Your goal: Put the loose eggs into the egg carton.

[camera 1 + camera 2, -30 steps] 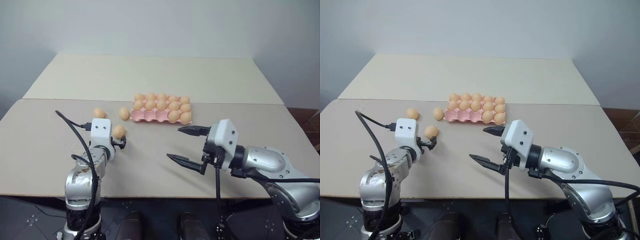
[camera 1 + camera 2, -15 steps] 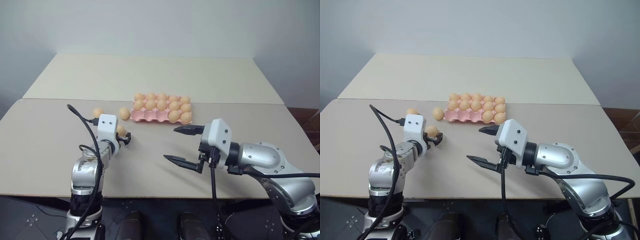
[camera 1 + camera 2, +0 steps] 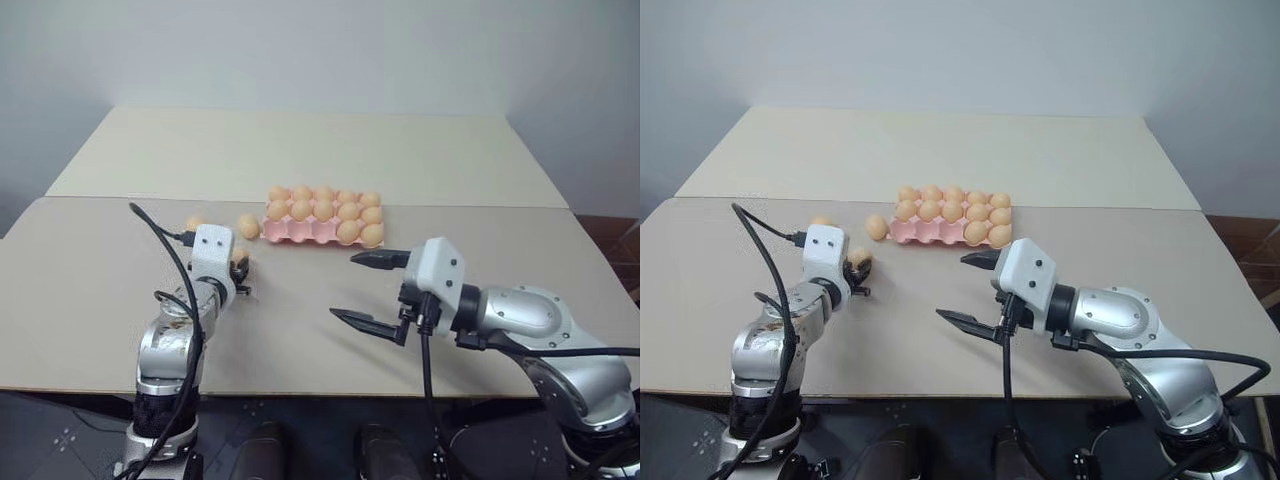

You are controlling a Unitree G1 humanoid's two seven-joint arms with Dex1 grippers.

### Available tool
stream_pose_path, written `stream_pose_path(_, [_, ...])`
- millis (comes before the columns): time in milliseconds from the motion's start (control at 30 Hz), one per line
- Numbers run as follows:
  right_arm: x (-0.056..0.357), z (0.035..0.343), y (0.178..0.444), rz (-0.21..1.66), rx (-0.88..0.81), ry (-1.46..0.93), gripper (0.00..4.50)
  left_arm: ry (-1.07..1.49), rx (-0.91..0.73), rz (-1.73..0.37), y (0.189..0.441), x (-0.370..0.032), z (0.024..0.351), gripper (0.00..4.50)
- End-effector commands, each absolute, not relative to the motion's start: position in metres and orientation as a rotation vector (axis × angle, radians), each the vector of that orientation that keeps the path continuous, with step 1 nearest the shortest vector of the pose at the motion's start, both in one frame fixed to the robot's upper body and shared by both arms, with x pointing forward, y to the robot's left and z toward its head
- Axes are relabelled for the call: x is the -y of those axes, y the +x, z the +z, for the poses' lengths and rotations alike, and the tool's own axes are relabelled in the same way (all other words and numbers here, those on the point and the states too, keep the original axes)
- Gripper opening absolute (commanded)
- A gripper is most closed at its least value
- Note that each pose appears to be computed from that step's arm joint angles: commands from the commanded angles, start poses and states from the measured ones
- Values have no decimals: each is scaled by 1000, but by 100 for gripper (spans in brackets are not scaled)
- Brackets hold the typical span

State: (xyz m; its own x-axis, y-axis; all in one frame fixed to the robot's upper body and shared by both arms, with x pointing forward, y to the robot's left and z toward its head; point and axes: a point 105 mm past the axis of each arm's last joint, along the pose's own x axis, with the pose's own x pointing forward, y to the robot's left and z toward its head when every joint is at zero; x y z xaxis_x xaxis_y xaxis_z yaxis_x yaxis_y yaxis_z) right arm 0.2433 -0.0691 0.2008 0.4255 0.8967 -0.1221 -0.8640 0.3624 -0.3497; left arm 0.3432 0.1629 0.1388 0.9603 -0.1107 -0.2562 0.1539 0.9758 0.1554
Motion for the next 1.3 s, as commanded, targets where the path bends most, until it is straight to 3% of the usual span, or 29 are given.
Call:
stream_pose_path(33, [74, 215, 241, 1103, 159, -415, 450, 213, -85, -250, 348, -127, 176, 154])
stream_pose_path(367, [79, 215, 245, 1044, 136, -426, 450, 265, -21, -388, 395, -66, 179, 154])
stream_pose_path(533, [80, 217, 247, 1005, 131, -428, 450, 286, -9, -443, 406, -51, 179, 154])
stream_pose_path(1300, [90, 221, 263, 829, 76, -373, 450, 312, -45, -495, 413, -38, 157, 154])
